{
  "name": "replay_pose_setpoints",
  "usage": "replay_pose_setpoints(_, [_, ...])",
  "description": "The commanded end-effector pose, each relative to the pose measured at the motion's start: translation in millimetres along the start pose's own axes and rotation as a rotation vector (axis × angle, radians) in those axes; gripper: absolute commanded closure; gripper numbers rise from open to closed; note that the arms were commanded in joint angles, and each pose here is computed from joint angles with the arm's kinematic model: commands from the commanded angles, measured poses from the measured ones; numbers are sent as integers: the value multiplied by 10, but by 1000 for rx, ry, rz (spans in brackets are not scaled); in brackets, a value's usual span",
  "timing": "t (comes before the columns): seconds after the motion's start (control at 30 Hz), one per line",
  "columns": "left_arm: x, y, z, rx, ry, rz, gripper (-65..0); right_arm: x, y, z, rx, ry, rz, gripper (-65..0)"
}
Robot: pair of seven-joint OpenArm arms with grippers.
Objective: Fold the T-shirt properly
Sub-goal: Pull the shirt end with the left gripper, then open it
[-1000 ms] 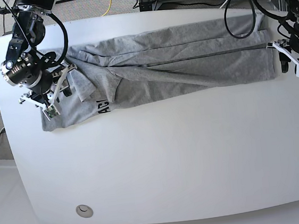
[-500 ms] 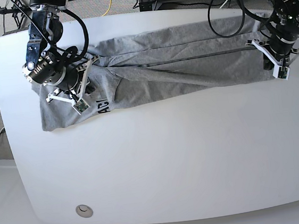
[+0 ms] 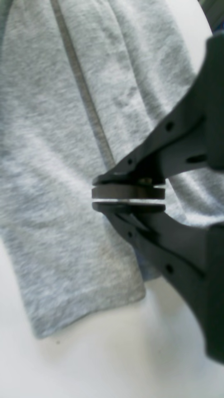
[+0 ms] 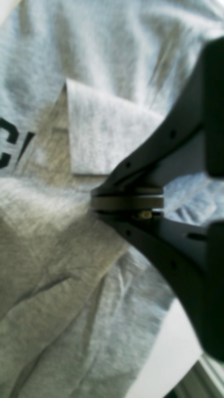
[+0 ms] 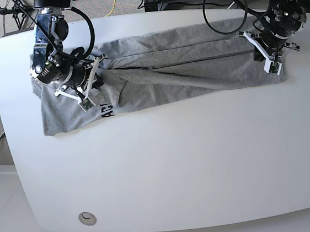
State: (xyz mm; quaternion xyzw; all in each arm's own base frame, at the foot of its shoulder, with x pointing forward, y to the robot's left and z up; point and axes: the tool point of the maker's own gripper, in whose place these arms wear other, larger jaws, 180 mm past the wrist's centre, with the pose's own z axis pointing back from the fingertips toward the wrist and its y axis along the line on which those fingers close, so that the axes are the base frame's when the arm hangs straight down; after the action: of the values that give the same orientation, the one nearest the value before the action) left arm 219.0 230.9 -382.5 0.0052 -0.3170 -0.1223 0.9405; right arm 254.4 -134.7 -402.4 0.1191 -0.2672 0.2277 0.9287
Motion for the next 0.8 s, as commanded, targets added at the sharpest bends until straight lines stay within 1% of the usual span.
replay_pose_setpoints(0.0, [52,50,33,12,-12,-8,-3,12,-74,-15,-19,-11,3,0])
replay_pose_setpoints(0.13, [1,56,8,9,4,0,-3,-99,-113,-77,-45,29,5,0])
replay_pose_setpoints(0.3, [-160,60,-101,-11,49,31,-3,-113,-96,-100,-59,42,8,0])
replay_pose_setpoints(0.4, [-154,170,-139,0,58,31,-3,-122,-102,-101,-64,47,10,0])
replay_pose_setpoints(0.53, [-204,201,-206,-6,74,50,-3,-139,-97,-103,-62,49,5,0])
replay_pose_setpoints(0.63, [-172,210,-261,-11,53,65,-3,-194,-80,-99,-61,58,1,0])
replay_pose_setpoints(0.77, [-143,206,-334,-23,15,81,-3,-176,-65,-100,-55,42,-1,0])
